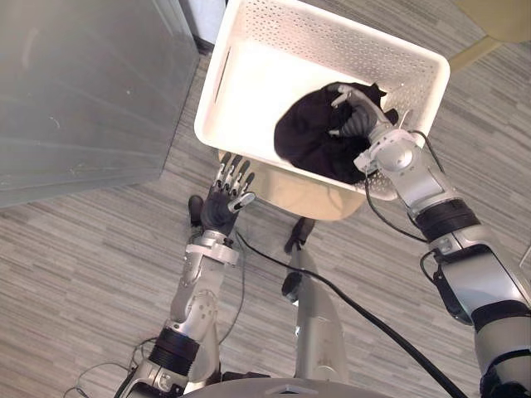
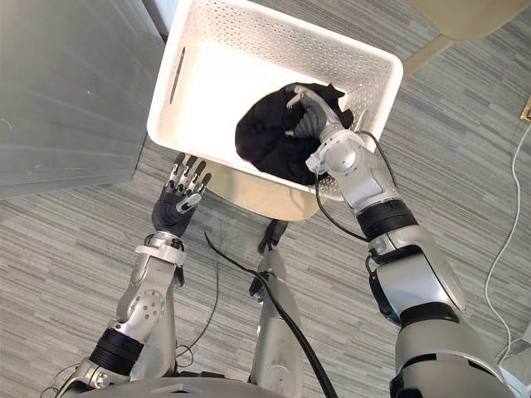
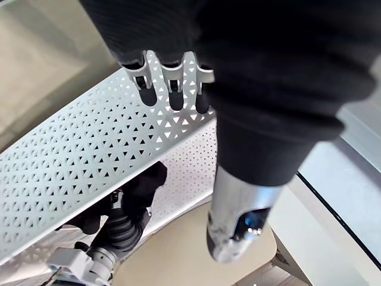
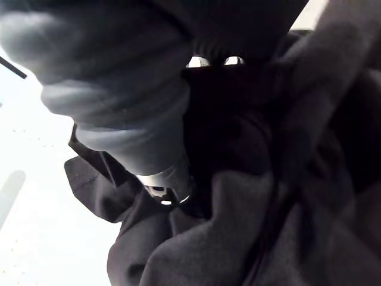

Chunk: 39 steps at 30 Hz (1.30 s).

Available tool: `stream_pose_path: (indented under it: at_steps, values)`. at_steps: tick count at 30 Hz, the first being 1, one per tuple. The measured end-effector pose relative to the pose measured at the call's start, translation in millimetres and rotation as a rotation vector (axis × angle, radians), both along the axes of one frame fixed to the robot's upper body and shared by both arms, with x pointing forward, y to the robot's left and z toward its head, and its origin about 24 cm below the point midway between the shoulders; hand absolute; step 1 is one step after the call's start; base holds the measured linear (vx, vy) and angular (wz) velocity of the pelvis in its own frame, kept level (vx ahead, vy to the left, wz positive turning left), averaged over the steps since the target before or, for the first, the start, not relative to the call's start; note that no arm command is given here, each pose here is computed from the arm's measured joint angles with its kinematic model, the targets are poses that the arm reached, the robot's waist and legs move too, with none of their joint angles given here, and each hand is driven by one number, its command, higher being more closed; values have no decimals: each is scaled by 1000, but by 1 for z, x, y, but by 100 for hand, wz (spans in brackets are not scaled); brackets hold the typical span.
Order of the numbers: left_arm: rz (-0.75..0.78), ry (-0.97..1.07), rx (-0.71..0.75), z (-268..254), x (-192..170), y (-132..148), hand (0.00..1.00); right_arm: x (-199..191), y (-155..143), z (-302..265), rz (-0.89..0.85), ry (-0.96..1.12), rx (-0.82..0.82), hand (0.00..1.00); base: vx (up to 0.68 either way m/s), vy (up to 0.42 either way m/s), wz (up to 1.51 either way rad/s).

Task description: Pick up the laundry basket with both hands and put the clothes into the washing machine.

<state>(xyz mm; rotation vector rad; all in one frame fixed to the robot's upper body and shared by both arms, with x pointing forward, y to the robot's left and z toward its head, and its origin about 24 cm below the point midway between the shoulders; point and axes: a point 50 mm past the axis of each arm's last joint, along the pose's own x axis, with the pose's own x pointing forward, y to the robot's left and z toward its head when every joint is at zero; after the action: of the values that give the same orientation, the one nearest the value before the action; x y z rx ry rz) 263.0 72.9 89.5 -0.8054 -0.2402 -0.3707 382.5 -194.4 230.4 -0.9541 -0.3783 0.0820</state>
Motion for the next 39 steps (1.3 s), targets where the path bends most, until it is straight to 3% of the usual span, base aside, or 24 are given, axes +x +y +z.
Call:
stream_pose_path:
  at_steps: [6,19,23,26,28,33,39]
  values:
    - [6,9,-7,-1,0,3,0,-10,-9,36,-50,-203,104,100,-50,11,2]
    - [45,-46,105,10,11,25,0,-27,-14,103,-58,-464,125,100,-15,-1,-2]
    - [178,-263,229,70,36,32,0,-48,-6,127,53,-586,204,100,-13,-1,-4]
    - [287,-597,317,152,34,26,0,-62,-5,138,135,-641,320,100,0,0,0]
    - [388,-832,392,202,23,17,0,-70,2,131,251,-629,484,100,3,9,-2]
    - [533,-1080,598,238,10,0,0,-96,32,124,550,-586,653,100,20,7,-5]
    - [628,-1100,831,232,22,-11,0,-130,49,130,776,-623,655,100,-16,-5,-10]
